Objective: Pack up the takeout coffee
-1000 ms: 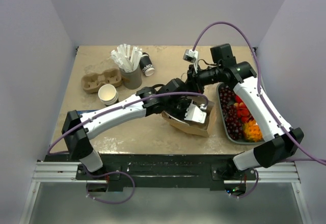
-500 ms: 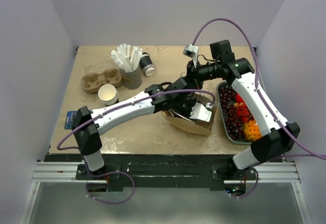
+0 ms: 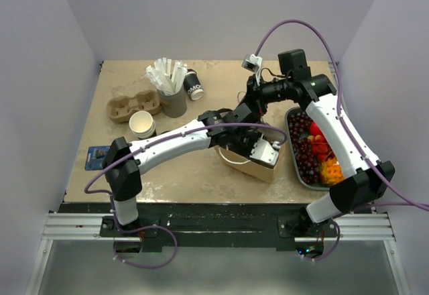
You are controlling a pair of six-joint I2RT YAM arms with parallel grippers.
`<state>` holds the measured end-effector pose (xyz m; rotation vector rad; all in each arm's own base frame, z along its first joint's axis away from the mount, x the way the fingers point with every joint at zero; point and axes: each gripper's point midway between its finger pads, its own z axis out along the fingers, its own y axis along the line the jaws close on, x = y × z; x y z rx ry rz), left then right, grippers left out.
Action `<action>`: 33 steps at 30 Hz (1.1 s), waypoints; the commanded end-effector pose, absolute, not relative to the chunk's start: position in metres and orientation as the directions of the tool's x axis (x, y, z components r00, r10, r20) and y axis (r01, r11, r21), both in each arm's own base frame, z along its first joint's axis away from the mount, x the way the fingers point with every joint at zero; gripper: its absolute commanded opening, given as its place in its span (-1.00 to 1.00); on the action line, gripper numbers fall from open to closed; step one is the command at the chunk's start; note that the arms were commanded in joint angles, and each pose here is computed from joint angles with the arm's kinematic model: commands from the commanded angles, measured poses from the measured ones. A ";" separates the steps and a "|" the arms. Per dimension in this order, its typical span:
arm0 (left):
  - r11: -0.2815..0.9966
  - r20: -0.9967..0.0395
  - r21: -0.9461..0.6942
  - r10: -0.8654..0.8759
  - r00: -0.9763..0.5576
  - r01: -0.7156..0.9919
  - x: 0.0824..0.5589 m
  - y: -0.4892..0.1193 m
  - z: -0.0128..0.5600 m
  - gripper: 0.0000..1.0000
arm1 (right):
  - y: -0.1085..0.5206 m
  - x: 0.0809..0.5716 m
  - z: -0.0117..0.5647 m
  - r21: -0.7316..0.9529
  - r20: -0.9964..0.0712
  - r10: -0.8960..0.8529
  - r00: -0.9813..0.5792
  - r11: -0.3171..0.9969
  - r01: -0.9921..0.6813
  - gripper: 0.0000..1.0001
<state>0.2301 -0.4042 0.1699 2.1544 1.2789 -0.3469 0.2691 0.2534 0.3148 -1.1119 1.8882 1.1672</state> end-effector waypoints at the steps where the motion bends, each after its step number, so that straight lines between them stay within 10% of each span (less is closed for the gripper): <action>1: -0.387 -0.474 0.395 0.691 0.546 0.833 0.240 -0.412 0.167 -1.00 | 0.260 0.266 0.338 0.336 -0.880 -0.289 -0.378 0.185 -0.924 -1.00; 18: -0.485 -0.436 0.267 0.709 0.554 0.833 0.237 -0.420 0.107 -1.00 | 0.261 0.258 0.334 0.360 -0.876 -0.291 -0.385 0.137 -0.923 -1.00; 26: -0.422 -0.469 0.304 0.714 0.519 0.854 0.245 -0.413 0.130 0.09 | 0.262 0.262 0.330 0.364 -0.871 -0.296 -0.391 0.143 -0.920 -1.00; 33: -0.305 -0.575 0.419 0.640 0.510 0.855 0.261 -0.419 0.197 0.33 | 0.261 0.268 0.331 0.343 -0.872 -0.310 -0.379 0.166 -0.925 -1.00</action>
